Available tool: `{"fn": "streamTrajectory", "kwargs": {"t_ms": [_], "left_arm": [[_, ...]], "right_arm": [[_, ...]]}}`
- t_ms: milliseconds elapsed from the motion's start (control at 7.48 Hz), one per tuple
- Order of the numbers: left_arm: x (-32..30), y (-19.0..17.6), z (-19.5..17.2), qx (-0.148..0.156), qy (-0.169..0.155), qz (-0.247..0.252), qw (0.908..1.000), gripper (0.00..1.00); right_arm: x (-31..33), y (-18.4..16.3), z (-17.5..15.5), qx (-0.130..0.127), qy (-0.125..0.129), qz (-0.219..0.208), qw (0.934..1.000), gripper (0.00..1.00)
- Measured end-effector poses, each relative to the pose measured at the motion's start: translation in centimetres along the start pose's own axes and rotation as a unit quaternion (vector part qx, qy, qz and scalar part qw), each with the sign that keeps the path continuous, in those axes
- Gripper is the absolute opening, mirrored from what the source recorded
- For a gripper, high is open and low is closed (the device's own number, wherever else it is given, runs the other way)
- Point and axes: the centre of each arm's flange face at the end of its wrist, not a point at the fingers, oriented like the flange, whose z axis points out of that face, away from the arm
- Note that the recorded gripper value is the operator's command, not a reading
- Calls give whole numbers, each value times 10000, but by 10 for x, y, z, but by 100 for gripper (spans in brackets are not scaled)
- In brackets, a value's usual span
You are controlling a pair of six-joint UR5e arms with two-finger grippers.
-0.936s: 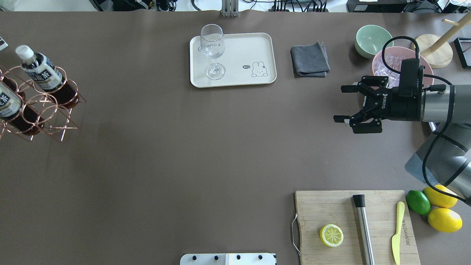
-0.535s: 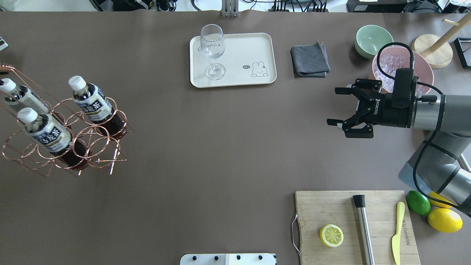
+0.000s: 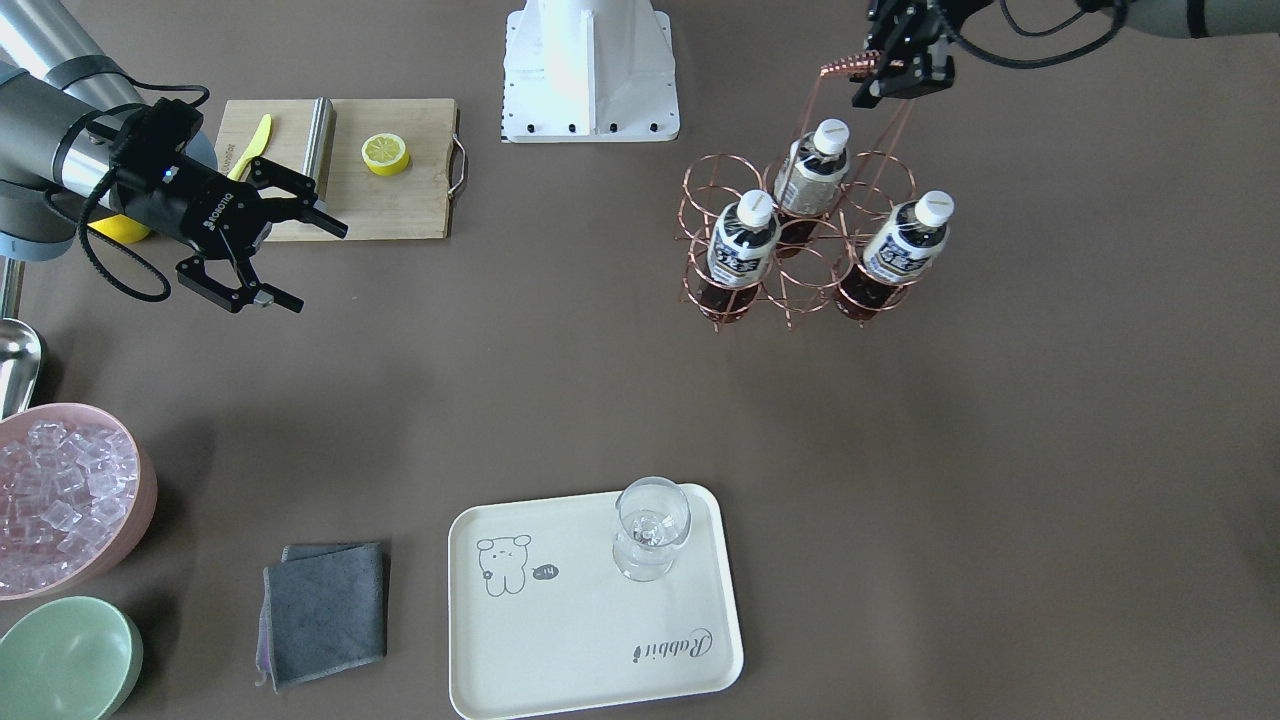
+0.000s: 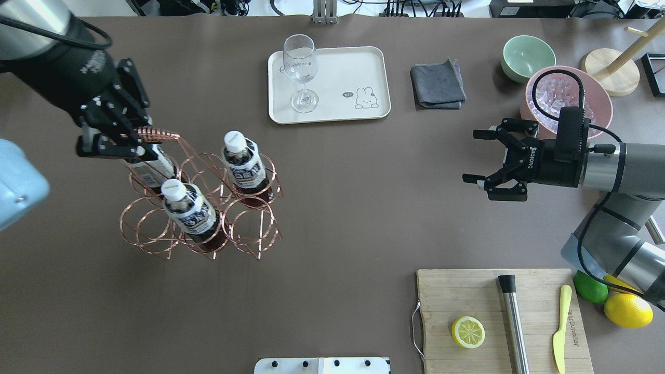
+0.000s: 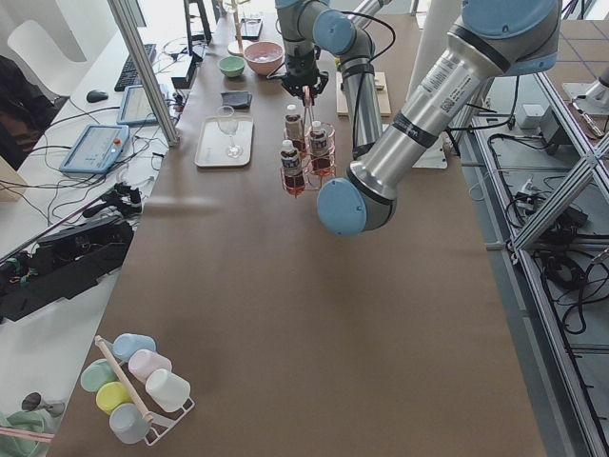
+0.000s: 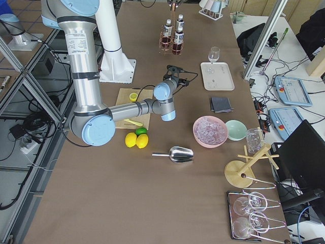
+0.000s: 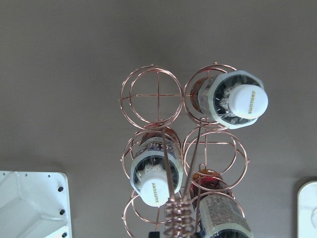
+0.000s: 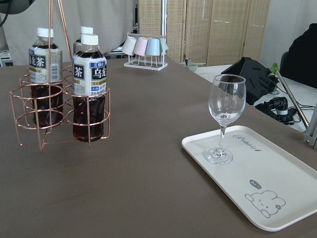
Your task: Take tea from basket to plate
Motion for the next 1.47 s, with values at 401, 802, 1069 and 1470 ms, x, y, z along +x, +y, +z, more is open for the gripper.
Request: {"fn": "streamTrajectory", "kwargs": {"t_ms": [401, 802, 1069, 1470], "left_arm": [[-2, 103, 36, 101, -192, 166, 9996, 0], [5, 128, 57, 45, -252, 314, 9992, 0], [26, 135, 76, 112, -324, 267, 9991, 0], [44, 159, 84, 181, -385, 199, 9989, 0]], "right_arm": [[-1, 0, -1, 57, -22, -23, 10000, 100], [-1, 0, -2, 60, -24, -29, 10000, 100], [-1, 2, -3, 59, -3, -28, 10000, 100], [1, 14, -7, 185, -19, -74, 9998, 100]]}}
